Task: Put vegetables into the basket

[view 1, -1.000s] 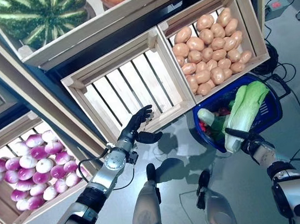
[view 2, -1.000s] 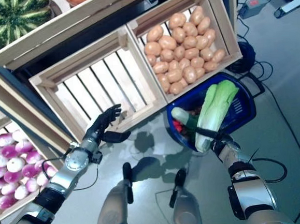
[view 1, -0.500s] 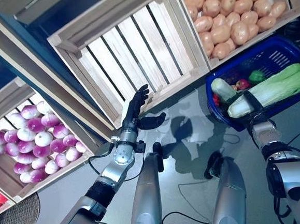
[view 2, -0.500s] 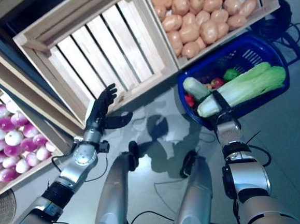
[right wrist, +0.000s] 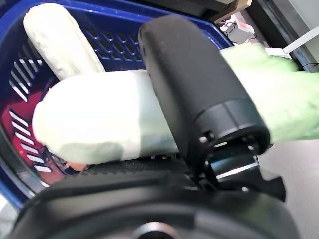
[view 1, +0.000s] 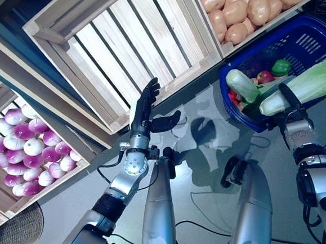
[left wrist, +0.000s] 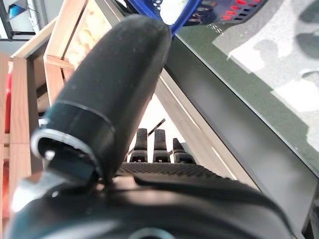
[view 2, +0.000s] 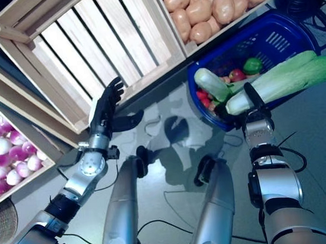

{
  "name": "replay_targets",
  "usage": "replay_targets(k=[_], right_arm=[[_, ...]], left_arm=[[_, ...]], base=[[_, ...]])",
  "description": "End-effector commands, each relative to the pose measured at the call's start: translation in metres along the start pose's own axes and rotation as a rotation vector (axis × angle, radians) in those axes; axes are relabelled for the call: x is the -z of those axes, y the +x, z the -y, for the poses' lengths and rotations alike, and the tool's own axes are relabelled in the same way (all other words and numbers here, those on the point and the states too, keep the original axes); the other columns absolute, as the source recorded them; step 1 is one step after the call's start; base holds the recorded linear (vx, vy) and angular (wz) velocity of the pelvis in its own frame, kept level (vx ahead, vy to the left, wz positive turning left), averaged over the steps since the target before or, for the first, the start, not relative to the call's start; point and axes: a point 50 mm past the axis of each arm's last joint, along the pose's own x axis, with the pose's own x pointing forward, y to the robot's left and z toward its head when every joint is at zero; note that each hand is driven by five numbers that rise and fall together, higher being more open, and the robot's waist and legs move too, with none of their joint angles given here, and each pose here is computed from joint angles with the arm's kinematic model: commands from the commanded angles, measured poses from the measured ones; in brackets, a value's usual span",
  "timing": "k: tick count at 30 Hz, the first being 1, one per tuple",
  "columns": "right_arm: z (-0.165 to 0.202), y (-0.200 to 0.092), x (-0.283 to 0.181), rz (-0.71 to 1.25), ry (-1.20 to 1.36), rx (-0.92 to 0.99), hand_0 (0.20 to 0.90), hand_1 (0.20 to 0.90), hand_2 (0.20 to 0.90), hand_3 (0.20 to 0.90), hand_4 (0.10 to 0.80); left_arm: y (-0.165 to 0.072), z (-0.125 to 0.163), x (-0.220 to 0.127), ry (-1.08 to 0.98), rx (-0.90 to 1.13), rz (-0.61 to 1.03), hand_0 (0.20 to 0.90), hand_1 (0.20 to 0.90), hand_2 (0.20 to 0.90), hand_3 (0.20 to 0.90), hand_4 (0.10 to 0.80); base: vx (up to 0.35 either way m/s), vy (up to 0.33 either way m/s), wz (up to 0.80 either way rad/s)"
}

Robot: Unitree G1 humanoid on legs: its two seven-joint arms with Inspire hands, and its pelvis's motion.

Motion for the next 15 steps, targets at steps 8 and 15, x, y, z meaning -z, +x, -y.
replay_targets(k=[8,15], right_arm=[[-0.037,-0.004,-0.038,0.154,-0.083,-0.236,0.900,0.900,0.900,0.900,0.800],[-0.033,-0.004,-0.030,0.120,-0.139,-0.252,0.900,0.900,0.900,0.900,0.800]], left_arm=[[0.008,0.000,-0.047,-0.076,0.062,0.237,0.900,0.900,0.900,0.900,0.800],[0.005,-0.005,-0.038,-0.067,0.074,0.191,0.900,0.900,0.900,0.900,0.800]], base=[[-0.011,-0.005,0.00],[0.033,0.001,-0.01]])
